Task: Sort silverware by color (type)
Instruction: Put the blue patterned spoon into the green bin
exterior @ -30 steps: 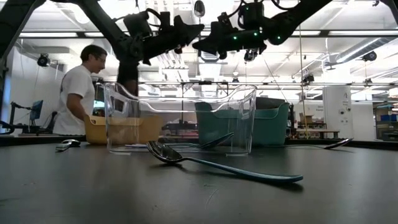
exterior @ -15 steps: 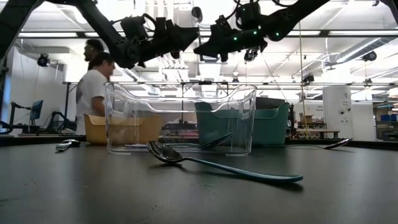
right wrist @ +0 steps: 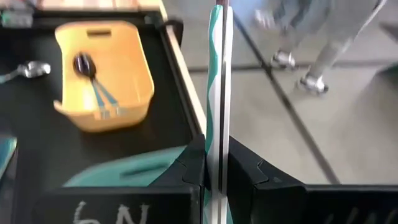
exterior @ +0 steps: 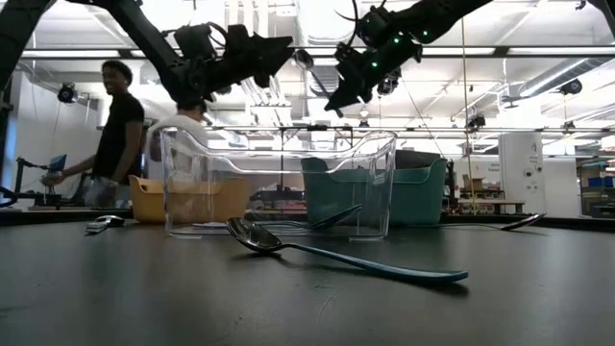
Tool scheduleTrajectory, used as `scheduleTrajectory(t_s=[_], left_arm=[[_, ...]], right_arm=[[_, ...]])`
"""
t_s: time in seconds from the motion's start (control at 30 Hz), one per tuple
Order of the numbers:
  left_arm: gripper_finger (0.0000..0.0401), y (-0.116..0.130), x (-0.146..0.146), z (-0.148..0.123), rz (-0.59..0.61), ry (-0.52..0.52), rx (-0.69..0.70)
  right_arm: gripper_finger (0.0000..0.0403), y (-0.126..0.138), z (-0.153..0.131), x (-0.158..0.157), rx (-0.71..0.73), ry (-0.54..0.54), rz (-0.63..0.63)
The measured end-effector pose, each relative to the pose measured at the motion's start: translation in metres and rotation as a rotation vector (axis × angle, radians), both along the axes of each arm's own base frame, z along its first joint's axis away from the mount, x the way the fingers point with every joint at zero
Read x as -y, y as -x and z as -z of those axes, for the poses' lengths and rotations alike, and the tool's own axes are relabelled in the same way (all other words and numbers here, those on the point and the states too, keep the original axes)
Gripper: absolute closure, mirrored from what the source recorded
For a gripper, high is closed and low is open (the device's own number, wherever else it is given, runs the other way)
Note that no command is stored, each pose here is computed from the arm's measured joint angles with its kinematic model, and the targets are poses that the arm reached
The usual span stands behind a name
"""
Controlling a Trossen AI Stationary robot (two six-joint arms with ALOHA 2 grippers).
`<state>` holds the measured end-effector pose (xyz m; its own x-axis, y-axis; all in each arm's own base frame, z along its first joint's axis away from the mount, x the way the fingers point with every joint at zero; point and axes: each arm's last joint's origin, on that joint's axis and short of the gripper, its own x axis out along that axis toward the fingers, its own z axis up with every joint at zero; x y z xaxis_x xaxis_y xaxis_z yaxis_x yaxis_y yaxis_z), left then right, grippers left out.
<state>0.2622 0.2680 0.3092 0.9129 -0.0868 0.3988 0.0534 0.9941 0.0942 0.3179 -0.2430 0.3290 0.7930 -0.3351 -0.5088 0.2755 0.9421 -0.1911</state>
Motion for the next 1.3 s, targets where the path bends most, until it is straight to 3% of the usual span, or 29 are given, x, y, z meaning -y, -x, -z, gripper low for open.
scheduleTrajectory(t_s=[0.4, 0.73, 0.9, 1.1, 1.3], left_arm=[[0.0207, 0.038, 0.037, -0.010, -0.043, -0.031, -0.004], [0.0207, 0.079, 0.068, -0.006, -0.304, 0.030, -0.108], [0.0207, 0.093, 0.082, -0.009, -0.409, -0.021, -0.146], [0.0207, 0.100, 0.090, -0.013, -0.465, -0.088, -0.143], [0.0207, 0.101, 0.090, -0.013, -0.483, -0.122, -0.160]], right_arm=[[0.0378, 0.031, 0.017, 0.013, -0.197, -0.157, 0.070], [0.0378, 0.038, 0.025, 0.007, -0.318, -0.186, 0.013], [0.0378, 0.042, 0.031, 0.003, -0.384, -0.248, 0.008], [0.0378, 0.038, 0.059, 0.005, -0.498, -0.362, 0.014], [0.0378, 0.033, 0.088, 0.013, -0.625, -0.380, 0.058]])
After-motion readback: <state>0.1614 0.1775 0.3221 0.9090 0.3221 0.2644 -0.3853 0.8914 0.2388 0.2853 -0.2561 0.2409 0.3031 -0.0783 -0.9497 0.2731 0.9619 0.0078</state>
